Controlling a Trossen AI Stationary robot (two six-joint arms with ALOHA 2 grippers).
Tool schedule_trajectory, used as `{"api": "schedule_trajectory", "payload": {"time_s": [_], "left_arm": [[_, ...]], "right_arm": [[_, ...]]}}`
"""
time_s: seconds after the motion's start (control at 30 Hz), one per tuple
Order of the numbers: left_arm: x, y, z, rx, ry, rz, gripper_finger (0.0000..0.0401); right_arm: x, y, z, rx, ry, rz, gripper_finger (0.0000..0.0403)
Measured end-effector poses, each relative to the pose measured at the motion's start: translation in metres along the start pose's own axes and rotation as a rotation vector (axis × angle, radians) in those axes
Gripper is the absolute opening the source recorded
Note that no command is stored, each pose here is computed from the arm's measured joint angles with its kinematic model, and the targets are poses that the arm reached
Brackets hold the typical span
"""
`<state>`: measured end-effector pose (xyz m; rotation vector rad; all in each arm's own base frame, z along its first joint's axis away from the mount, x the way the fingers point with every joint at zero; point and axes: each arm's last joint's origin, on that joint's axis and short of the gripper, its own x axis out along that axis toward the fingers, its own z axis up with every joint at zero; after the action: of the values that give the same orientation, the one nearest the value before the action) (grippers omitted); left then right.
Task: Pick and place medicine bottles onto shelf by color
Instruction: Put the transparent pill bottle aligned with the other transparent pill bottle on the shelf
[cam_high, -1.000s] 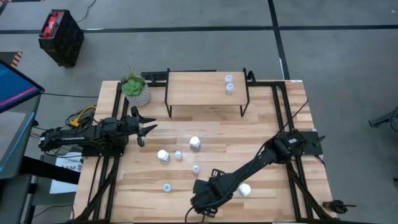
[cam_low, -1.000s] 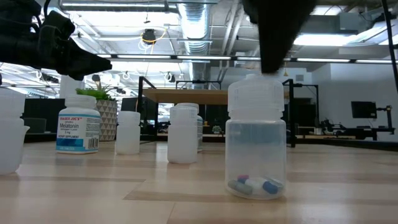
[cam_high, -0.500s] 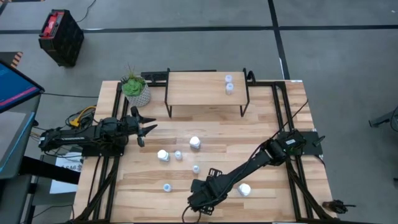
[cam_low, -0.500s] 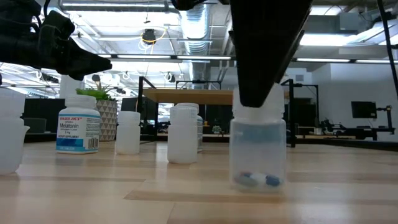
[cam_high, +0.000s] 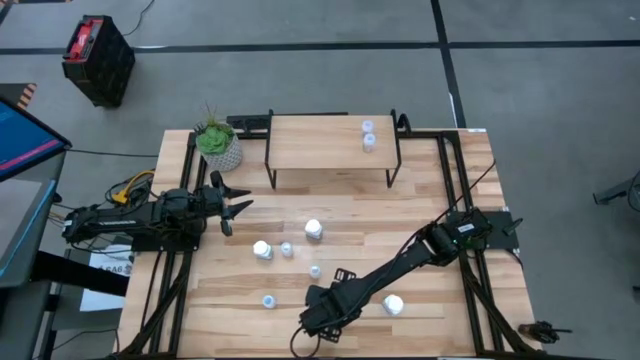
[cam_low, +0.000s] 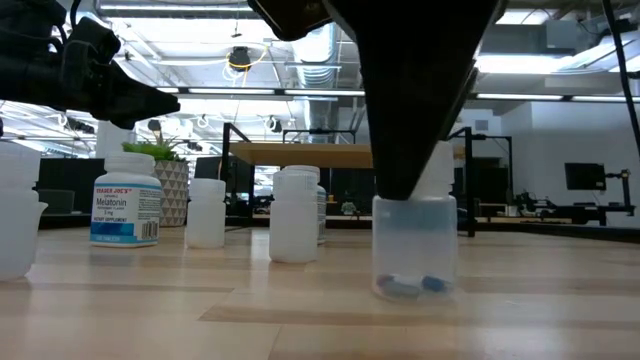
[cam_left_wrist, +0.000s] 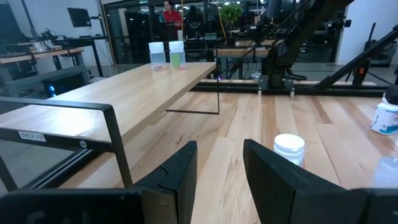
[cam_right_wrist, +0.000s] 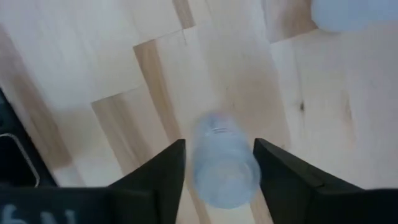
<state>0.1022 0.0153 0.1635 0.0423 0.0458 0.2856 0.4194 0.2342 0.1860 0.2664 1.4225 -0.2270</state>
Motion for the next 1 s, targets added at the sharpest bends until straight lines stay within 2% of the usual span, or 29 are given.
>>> {"api": "schedule_trajectory", "payload": {"time_s": [0.23,0.43,0.57,0.77,1.0], "left_arm": [[0.0,0.0,0.0,0.0,0.0,0.0,0.0121],[0.0,0.0,0.0,0.0,0.0,0.0,0.0121],[0.0,0.0,0.0,0.0,0.0,0.0,0.0121],[0.0,0.0,0.0,0.0,-0.001,0.0,0.0121],[0.0,0.0,0.0,-0.001,0.0,0.0,0.0121]], "right_arm": [[-0.001,-0.006,0.003,-0.002,0.026,-0.007,0.0129],[-0.016,-0.015,0.005,-0.051,0.078,-0.044,0.0127],[-0.043,-0.027,0.013,-0.12,0.095,-0.067,0.014],[-0.087,-0.073,0.03,-0.136,0.064,-0.074,0.013],[-0.158,-0.143,0.047,-0.089,-0.122,-0.075,0.0142]]}}
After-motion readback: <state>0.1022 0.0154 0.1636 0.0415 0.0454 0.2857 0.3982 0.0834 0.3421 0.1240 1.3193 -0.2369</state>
